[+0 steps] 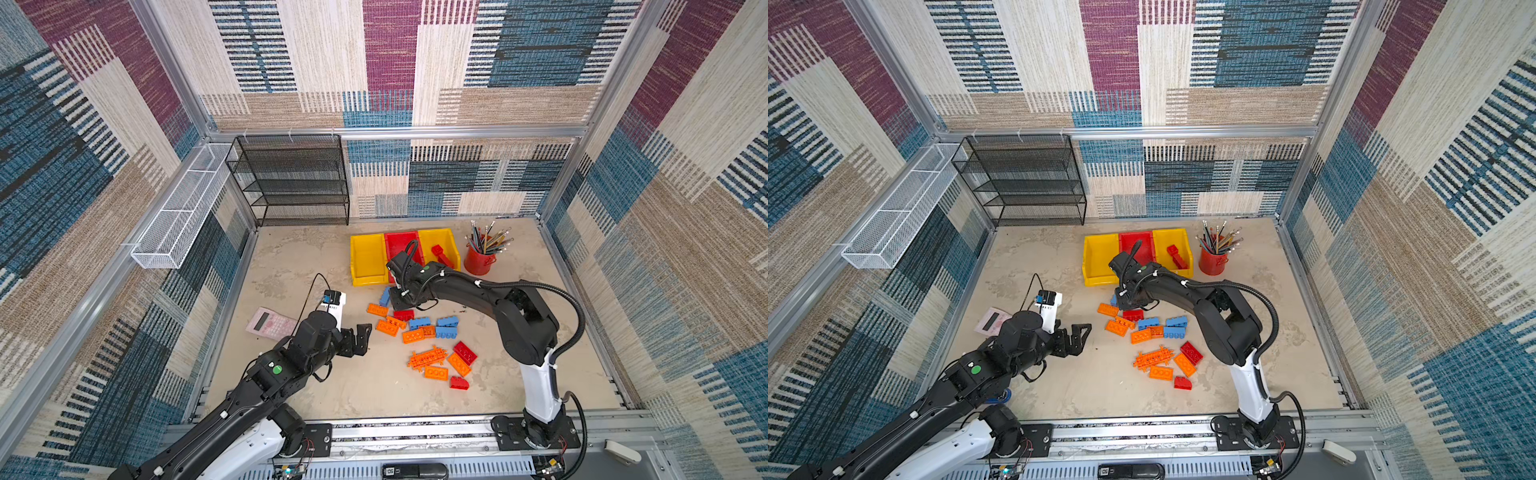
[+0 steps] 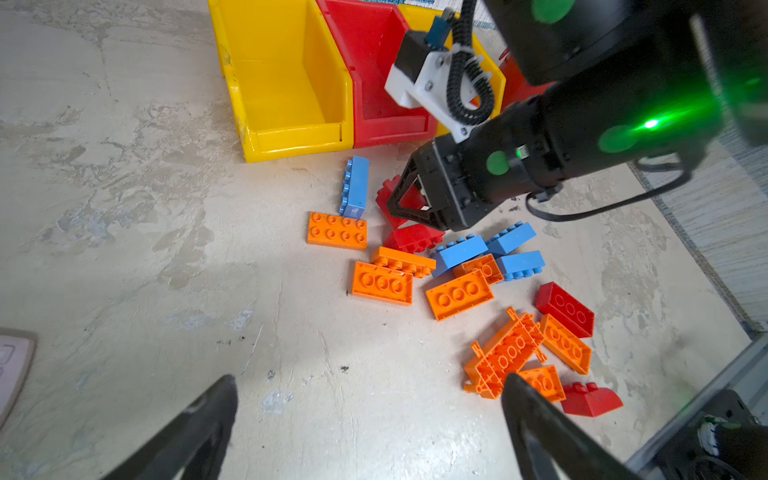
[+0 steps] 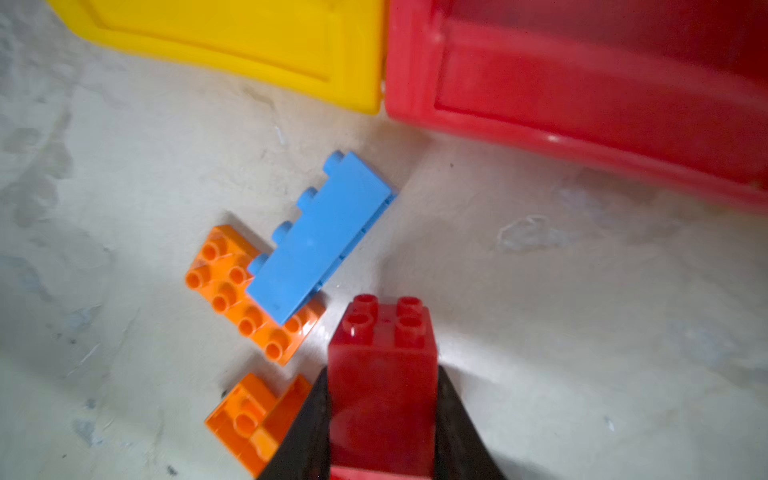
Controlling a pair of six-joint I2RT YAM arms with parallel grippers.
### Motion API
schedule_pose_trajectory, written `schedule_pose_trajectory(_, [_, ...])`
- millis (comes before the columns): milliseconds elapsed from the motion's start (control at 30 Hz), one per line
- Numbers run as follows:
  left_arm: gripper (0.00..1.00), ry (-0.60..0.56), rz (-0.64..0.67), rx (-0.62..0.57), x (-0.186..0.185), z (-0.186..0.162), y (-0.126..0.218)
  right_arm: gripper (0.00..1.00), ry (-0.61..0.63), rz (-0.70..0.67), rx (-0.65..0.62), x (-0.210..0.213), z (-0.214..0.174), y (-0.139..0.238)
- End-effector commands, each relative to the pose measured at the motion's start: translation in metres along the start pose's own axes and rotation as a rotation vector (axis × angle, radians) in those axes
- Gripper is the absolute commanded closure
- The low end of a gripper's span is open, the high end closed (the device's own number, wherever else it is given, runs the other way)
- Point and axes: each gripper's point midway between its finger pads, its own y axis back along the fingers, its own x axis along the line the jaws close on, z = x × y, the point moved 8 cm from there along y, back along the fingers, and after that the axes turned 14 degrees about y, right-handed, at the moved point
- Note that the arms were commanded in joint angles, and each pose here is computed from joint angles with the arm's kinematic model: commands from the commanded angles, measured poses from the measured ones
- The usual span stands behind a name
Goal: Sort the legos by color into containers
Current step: 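Carry the red brick into the yellow bin and release it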
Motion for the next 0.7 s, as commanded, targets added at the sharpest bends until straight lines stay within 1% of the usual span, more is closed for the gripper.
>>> schedule_pose_trajectory(0, [0.0, -0.05, -0.033, -0.044, -0.012, 0.014, -0.003, 0.74, -0.015, -0.073, -0.064, -0.021, 0.017, 0.034])
schedule_pose_trajectory(100, [0.0, -0.083, -0.047, -0.041, -0.022, 0.022, -0.011, 0.74, -0.042, -0.11, -0.115, -0.05, 0.033, 0.054])
schedule_pose_trajectory(233, [0.0, -0.126, -0.062, -0.034, -0.036, 0.034, -0.025, 0.73, -0.087, -0.162, -0.139, -0.1, 0.054, 0.057])
schedule_pose_trajectory(467, [0.0, -0.156, -0.101, -0.005, -0.061, 0.05, -0.056, 0.73, -0.15, -0.213, -0.156, -0.165, 0.085, 0.037])
schedule_pose_trajectory(600, [0.0, -0.189, -0.106, 0.002, -0.071, 0.059, -0.07, 0.72, -0.16, -0.204, -0.143, -0.184, 0.098, 0.019])
schedule_pose_trajectory(667, [0.0, -0.212, -0.097, 0.005, -0.074, 0.063, -0.074, 0.69, -0.154, -0.222, -0.123, -0.19, 0.102, 0.01])
